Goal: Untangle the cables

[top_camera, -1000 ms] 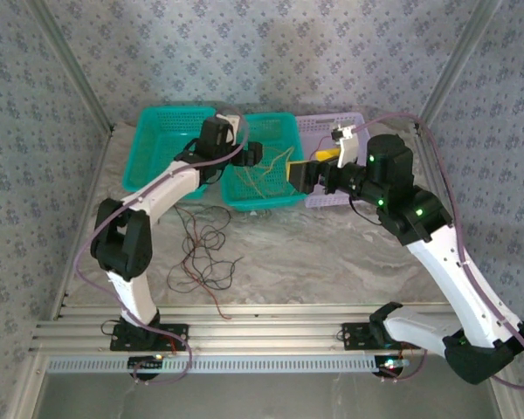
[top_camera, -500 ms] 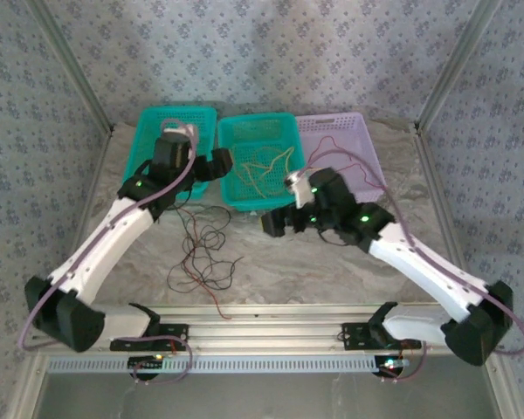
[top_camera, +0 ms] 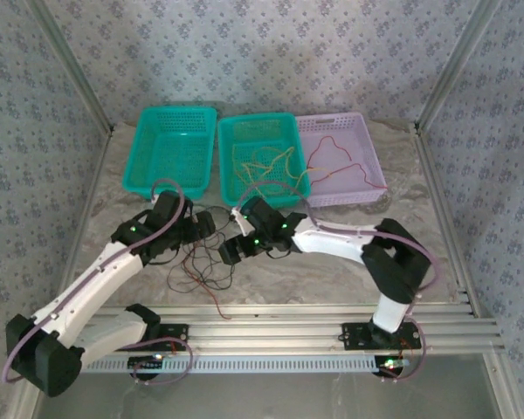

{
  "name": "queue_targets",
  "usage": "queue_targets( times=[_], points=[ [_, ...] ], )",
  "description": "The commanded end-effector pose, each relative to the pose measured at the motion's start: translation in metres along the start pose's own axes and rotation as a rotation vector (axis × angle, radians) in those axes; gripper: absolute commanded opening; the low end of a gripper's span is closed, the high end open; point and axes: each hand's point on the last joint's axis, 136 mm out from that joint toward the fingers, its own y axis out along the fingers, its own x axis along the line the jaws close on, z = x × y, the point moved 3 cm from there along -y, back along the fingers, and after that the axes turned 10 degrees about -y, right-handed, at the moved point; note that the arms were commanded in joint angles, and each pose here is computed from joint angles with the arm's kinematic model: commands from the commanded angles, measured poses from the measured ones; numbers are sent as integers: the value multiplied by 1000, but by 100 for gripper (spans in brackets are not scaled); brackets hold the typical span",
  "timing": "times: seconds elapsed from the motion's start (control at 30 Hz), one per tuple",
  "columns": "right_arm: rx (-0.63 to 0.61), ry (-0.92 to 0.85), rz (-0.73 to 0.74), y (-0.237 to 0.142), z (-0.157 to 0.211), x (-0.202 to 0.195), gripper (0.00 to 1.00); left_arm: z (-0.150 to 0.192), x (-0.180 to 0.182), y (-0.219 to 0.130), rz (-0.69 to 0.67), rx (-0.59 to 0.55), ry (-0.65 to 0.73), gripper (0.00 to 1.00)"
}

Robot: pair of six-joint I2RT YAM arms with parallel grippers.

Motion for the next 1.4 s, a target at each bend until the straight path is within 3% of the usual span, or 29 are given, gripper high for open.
queue_targets(
  times=[0.0, 0.17, 0.43, 0.57, 0.8, 1.07, 1.2, 1.37],
  points=[
    [-57, 30, -32, 13, -21, 4, 85, 19, 27, 1, -91, 22, -89, 100],
    [-59, 86, -27, 31, -22, -10, 83, 38, 55, 2, -129, 28, -181, 98],
    [-116, 110, -17, 29, -46, -19, 80, 63, 74, 22, -143, 82, -244, 96],
    [-116, 112, -16, 32, -48, -20, 80, 73, 81, 37, -162, 104, -271, 90],
    [-101, 129, -13, 42, -45, -24, 76, 74, 82, 50, -177, 93, -273, 65],
    [-85, 150, -32, 55, -43, -25, 72, 81, 90, 64, -202, 98, -276, 48],
    [-73, 165, -55, 65, -42, -23, 66, 80, 89, 65, -199, 91, -278, 31],
    [-56, 161, -39, 72, -40, -26, 58, 78, 86, 62, -179, 89, -281, 18]
  ],
)
